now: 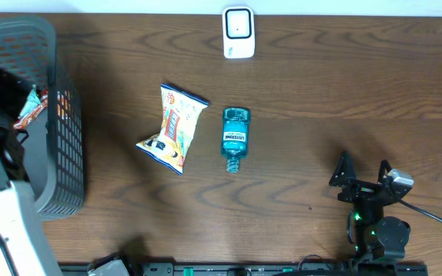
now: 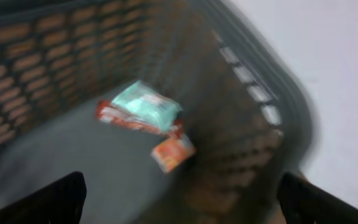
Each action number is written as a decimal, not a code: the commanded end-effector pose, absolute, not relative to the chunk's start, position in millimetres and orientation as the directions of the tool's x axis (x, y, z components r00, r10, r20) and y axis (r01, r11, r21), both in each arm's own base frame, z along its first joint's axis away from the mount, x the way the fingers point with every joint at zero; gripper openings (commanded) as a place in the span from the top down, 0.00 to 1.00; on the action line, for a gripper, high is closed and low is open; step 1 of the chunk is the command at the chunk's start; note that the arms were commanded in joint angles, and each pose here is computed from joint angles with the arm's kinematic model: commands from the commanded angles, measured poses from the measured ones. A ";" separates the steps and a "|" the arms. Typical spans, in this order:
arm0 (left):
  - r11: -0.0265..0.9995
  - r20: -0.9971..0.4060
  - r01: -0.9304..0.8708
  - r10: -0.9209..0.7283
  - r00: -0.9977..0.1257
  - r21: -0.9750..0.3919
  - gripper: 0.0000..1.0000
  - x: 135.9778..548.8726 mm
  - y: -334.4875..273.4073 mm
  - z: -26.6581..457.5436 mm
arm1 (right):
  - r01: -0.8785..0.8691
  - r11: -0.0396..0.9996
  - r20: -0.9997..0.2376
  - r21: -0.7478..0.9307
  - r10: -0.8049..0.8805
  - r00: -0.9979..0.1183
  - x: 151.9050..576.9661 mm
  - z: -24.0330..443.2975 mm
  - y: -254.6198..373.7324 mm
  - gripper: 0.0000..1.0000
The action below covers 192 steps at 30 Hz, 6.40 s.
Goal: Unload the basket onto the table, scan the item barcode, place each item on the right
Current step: 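Open the left gripper and move it back into the basket, then grasp the small orange packet in the basket with the left gripper, then carry the orange packet right and lower it beside the bottle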
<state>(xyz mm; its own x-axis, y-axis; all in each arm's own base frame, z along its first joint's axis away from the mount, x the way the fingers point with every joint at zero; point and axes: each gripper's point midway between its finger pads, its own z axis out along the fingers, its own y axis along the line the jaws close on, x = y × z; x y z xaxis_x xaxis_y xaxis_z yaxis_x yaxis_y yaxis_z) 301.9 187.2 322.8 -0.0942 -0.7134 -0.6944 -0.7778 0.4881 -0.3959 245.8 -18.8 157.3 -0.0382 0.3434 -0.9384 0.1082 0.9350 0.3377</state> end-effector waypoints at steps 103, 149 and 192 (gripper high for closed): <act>0.487 -0.546 -0.560 -0.835 -0.071 -0.670 0.93 346.4 170.7 334.4 | 0.106 0.934 -0.938 0.340 0.345 -0.039 245.6 157.1 -17.9 0.01; 0.584 -0.551 -0.488 -0.803 -0.229 -0.648 0.93 358.3 110.0 332.0 | 0.106 0.934 -0.938 0.340 0.345 -0.039 245.6 157.1 -17.9 0.01; 0.822 -0.596 0.412 0.114 -0.795 -0.393 0.93 384.9 -232.0 207.0 | 0.106 0.934 -0.938 0.340 0.345 -0.039 245.6 157.1 -17.9 0.01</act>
<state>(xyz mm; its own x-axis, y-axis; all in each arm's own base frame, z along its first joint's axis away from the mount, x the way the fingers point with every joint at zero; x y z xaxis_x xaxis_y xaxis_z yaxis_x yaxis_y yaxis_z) 382.4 -225.0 223.4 -0.7838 0.0789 -0.6160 0.4044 0.8177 -0.4098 245.8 -18.8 157.3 -0.0382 0.3434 -0.9384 0.1082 0.9350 0.3377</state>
